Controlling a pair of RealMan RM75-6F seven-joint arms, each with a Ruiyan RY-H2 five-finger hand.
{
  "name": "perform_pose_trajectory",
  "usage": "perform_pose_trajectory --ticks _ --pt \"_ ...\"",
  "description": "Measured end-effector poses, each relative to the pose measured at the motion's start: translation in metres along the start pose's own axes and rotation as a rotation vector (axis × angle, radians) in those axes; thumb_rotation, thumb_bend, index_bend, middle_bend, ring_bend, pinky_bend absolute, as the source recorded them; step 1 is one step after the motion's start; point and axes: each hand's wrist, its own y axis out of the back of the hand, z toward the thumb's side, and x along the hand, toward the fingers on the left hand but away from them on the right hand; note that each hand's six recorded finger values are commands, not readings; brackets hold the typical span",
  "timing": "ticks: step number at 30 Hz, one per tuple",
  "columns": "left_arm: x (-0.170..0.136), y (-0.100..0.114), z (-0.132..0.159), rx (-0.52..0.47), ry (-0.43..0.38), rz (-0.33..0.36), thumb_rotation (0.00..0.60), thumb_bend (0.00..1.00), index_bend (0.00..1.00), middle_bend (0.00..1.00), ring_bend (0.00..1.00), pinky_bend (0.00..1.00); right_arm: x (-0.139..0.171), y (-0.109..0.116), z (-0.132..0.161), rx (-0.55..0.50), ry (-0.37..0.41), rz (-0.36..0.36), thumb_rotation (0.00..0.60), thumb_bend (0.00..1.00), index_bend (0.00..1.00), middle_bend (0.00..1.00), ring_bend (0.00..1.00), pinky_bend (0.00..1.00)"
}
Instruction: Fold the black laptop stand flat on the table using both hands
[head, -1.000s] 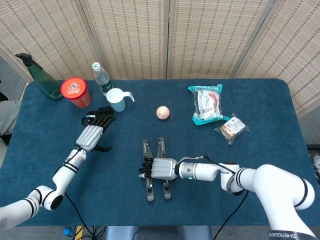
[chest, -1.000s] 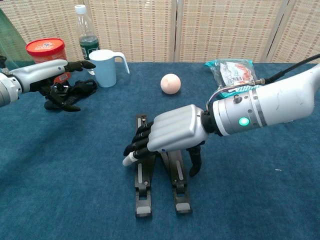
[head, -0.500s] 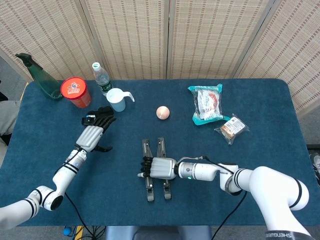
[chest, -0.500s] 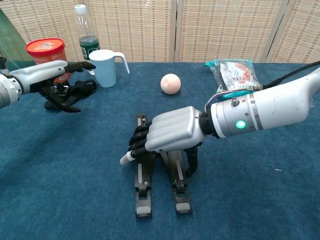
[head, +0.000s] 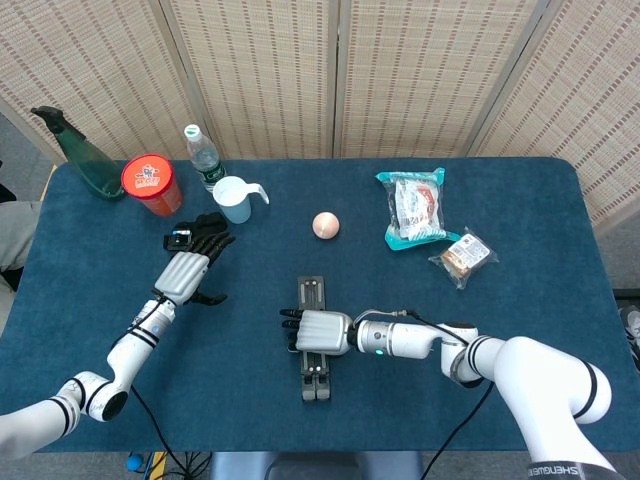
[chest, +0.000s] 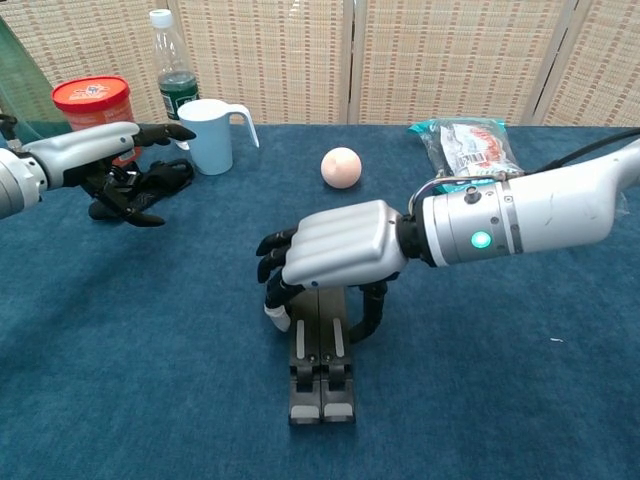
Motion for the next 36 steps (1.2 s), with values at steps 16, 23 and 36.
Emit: perform_pose_trajectory --ticks 16,23,36 --pt "0.000 0.006 0.006 0.017 -0.014 0.006 0.600 0.15 0.00 0.01 0.00 0.00 0.015 0.011 -0.007 -0.063 -0.079 -0.017 0.600 0.17 0.00 0.00 0.00 0.00" --pt "-0.011 0.021 0.000 0.065 0.003 0.036 0.600 0.15 0.00 0.01 0.00 0.00 0.064 0.015 -0.030 -0.137 -0.260 -0.089 0.600 0.17 0.00 0.00 0.00 0.00" --pt "-0.085 0.050 -0.055 0.178 0.207 0.129 0.600 0.15 0.00 0.00 0.00 0.00 0.224 -0.031 -0.053 -0.338 -0.847 -0.202 0.600 0.16 0.00 0.00 0.00 0.00"
